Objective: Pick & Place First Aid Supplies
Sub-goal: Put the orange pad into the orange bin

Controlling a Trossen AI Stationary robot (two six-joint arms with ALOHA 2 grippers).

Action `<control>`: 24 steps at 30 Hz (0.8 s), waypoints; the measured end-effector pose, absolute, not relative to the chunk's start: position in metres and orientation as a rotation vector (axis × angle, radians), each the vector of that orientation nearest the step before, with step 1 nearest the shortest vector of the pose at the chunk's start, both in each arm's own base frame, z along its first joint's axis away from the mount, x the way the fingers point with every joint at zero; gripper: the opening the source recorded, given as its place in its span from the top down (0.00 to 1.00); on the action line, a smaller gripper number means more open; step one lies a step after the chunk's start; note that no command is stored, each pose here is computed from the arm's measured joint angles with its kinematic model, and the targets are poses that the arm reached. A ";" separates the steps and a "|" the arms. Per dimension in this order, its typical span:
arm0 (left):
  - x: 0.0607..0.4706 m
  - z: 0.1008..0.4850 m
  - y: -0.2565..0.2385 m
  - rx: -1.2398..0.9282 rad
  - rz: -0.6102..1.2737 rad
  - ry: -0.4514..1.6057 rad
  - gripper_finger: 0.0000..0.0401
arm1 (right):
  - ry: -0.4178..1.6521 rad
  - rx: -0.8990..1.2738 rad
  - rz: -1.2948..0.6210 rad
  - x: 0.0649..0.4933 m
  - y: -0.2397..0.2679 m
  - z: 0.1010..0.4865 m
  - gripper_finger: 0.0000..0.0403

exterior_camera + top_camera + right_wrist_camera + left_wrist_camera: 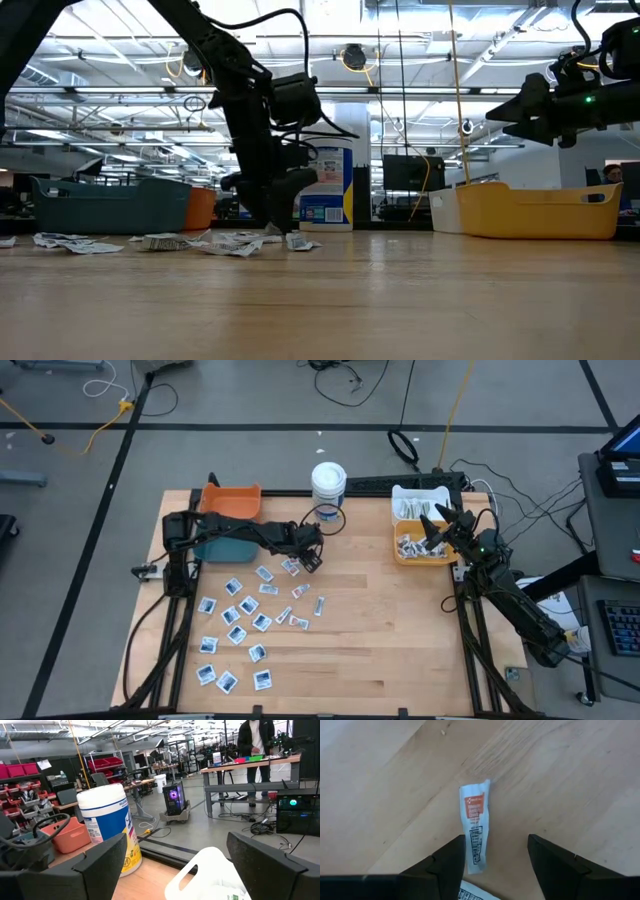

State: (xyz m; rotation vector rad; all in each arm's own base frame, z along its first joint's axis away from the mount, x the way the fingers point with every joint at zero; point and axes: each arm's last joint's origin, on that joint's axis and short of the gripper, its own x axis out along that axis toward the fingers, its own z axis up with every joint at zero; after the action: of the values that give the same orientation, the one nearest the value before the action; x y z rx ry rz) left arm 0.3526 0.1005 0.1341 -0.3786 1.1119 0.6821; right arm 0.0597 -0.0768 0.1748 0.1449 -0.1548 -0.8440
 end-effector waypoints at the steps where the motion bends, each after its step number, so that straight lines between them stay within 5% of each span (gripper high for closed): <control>1: 0.352 0.134 0.101 -0.382 0.681 1.113 0.49 | -0.155 0.145 -0.844 0.060 -0.077 0.175 0.16; 11: 0.348 0.133 0.105 -0.425 0.669 1.153 0.97 | -0.155 0.145 -0.844 0.060 -0.077 0.175 0.16; 24: 0.306 0.220 0.106 -0.506 0.635 1.179 0.99 | -0.154 0.145 -0.844 0.060 -0.077 0.175 0.16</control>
State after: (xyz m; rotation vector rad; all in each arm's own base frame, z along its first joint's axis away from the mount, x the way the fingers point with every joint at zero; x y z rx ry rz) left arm 0.3058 0.1058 0.2198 -0.5062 1.1794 0.6353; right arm 0.0597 -0.0768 0.1747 0.1451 -0.1541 -0.8441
